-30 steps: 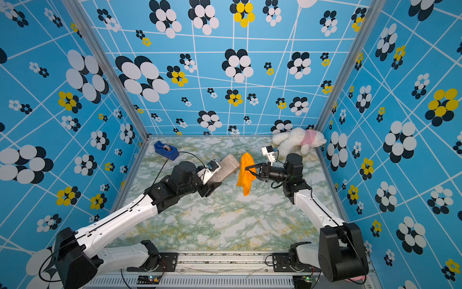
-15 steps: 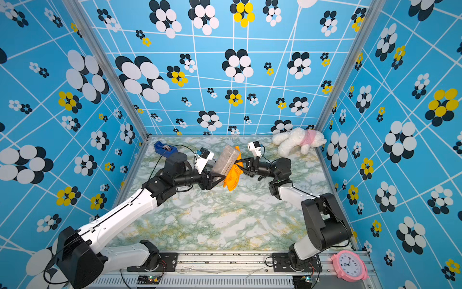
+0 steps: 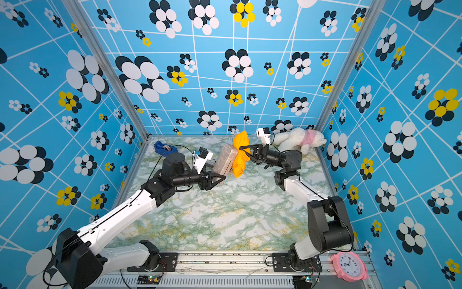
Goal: Wipe the eyeglass case
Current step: Wipe the dirt from the eyeglass case.
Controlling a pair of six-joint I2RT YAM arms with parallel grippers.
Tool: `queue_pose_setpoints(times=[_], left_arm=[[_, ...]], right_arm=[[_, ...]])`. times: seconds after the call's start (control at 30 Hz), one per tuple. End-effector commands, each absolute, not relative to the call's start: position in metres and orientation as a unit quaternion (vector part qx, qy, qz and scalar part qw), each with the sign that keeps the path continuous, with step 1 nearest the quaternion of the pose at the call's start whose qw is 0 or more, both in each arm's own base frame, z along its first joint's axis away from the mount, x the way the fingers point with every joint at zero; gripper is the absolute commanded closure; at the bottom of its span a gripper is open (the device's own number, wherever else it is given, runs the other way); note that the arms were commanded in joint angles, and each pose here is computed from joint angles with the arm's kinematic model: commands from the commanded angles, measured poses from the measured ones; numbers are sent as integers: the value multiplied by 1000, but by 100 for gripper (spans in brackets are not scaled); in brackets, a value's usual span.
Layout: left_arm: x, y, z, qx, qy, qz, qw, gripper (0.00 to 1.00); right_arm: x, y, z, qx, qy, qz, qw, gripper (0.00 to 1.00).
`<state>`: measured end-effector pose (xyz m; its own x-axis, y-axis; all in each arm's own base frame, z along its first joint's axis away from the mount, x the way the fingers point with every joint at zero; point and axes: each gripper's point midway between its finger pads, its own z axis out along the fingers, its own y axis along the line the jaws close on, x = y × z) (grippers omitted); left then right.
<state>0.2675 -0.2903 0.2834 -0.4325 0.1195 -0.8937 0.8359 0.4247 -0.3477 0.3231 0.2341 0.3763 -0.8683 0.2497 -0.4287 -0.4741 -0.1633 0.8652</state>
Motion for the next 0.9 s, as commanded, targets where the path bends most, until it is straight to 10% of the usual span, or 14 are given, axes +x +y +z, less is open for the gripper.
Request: queue_pose_setpoints(times=[0.0, 0.47, 0.87], left_arm=[[254, -289, 274, 332, 734, -444, 392, 95], [269, -299, 306, 310, 690, -531, 382, 95], [278, -269, 234, 279, 783, -440, 339, 96]], right_arm=[[309, 241, 393, -147, 582, 760, 250, 100], [295, 256, 347, -134, 601, 757, 217, 100], [318, 213, 420, -154, 576, 746, 297, 100]])
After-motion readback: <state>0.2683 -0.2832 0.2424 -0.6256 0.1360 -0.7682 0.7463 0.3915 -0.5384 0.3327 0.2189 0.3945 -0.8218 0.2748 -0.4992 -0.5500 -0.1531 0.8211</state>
